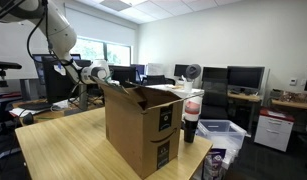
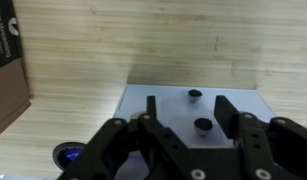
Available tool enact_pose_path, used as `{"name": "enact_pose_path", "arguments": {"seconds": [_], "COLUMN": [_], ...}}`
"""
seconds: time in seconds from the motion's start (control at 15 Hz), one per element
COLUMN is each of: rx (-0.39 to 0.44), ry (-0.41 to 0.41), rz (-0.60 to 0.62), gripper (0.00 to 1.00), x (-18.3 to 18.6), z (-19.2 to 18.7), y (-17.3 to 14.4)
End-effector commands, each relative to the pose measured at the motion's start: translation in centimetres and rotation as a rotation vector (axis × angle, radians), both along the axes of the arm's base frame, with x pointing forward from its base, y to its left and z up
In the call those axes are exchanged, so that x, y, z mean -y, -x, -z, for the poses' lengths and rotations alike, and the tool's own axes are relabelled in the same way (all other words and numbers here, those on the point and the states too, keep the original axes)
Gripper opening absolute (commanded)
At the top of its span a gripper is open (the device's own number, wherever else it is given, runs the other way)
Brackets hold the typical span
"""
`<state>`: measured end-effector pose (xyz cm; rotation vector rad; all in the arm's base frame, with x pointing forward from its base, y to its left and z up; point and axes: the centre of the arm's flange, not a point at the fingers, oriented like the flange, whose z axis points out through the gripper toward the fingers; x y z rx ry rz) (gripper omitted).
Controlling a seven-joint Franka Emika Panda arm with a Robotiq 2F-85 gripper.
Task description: Open the second drawer on the white cabinet and put the white packet in the drawer then push the drawer closed.
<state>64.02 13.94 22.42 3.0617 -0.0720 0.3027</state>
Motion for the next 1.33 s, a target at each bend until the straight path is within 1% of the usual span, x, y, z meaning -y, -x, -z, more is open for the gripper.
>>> {"name": "enact_pose_path", "arguments": {"seconds": [0.0,0.27,0.33,0.47,0.6,0.8,1.0,1.27], "rx": [0.02,0.037,0.04,0.039,0.025,0.008,-0.009,-0.041], "ry": [-0.015,-0.014,-0.015,-0.012,-0.009,0.022,0.032,0.016], "rz": [-0.013,-0.025,-0.031,-0.041,-0.045,-0.038,-0.042,-0.031], "gripper": [0.34,0.12,0.09,0.06,0.09,0.08,0.09,0.09], "x": [-0.5,-1.3,-1.5,-1.8,-1.9,-2.0,-1.9,-1.5], "z": [0.1,-0.4,-0.6,-0.6,-0.5,-0.5,-0.8,-0.9], "y": [-0.3,-0.3,-0.3,-0.1,0.2,1.5,2.6,4.0]}}
